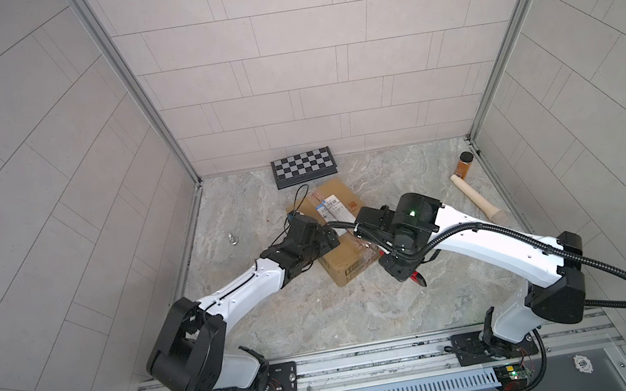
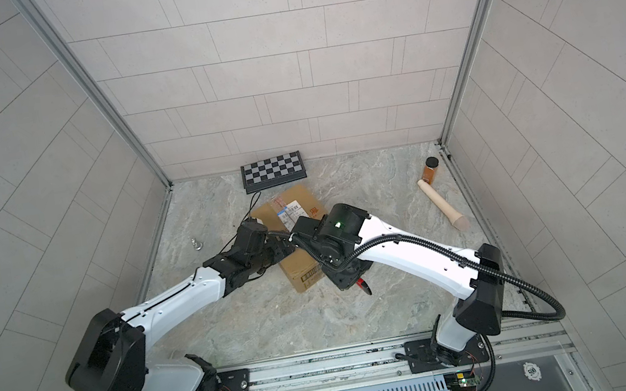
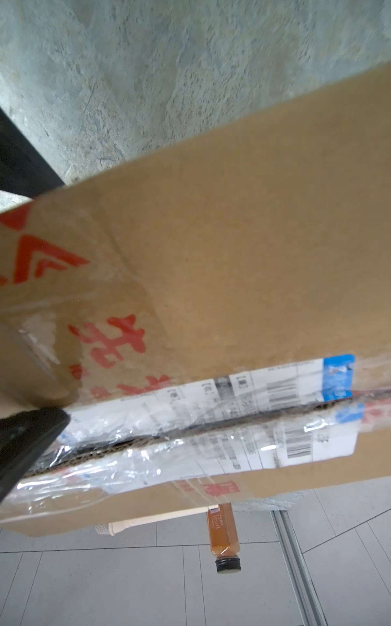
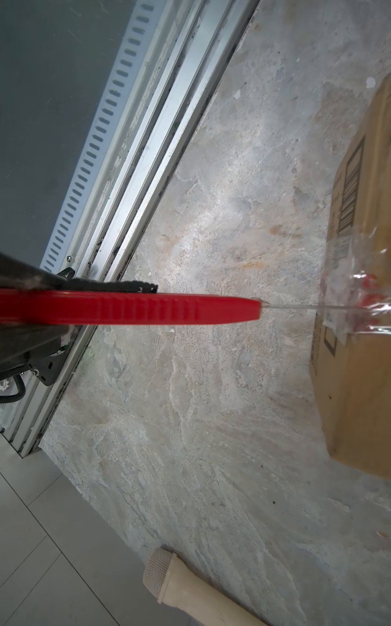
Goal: Unpack the express box
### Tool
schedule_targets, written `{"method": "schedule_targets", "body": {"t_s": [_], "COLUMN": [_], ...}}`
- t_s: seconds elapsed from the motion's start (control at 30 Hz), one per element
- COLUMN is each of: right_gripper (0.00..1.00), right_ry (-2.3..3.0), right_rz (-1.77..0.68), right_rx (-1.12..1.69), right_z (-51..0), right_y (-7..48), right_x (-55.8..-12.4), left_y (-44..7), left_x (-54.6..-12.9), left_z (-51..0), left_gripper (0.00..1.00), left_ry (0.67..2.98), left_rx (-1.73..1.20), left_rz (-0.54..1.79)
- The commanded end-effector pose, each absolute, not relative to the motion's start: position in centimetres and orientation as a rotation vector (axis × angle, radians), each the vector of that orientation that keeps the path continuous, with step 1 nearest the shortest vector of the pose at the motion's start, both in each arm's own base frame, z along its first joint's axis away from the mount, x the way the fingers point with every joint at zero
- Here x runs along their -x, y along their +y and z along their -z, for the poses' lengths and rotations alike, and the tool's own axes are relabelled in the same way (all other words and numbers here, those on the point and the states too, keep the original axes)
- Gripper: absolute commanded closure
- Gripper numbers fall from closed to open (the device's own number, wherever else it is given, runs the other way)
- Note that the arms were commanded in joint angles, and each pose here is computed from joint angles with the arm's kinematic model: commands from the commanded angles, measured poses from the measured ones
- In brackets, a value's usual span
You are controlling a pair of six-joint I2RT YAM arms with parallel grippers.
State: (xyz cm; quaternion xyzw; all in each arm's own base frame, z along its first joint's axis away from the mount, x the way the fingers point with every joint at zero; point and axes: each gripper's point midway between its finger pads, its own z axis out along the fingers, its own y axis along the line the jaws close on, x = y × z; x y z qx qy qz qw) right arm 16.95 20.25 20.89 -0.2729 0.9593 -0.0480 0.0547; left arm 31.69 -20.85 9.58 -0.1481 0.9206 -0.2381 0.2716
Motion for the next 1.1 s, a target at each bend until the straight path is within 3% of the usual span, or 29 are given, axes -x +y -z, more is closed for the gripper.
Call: {"method": "schedule_targets", "body": {"t_s": [0.0,0.13,0.57,1.07], "right_gripper": [1.0,1.0,1.0,1.0], "right_ry": [2.872,2.91,2.653,2.577], "right_rz": [0.096,-0.046,-0.913,-1.122], "right_rx": [0.726,0.607,0.086,-0.089], "right_z": [-21.7,-20.9,-20.4,-19.1], "right_y": [20.2,20.0,21.0,20.2], "right_x": [-17.4,-16.9,-17.1,-16.3], "left_y": [-14.8,-15.0,-15.7,-19.1], "left_x": [-24.6,-24.6,-25.3,-29.5], "left_z": [-0.1,-0.1,-1.1,-12.8], "left_gripper": [0.02,0.02,0.02,0.0], "left_ry": [2.842,2.841,2.808,2.474], "left_rx": [0.443,0.442,0.418,0.235], "left_rz": [0.201,0.215,0.27,0.594]}}
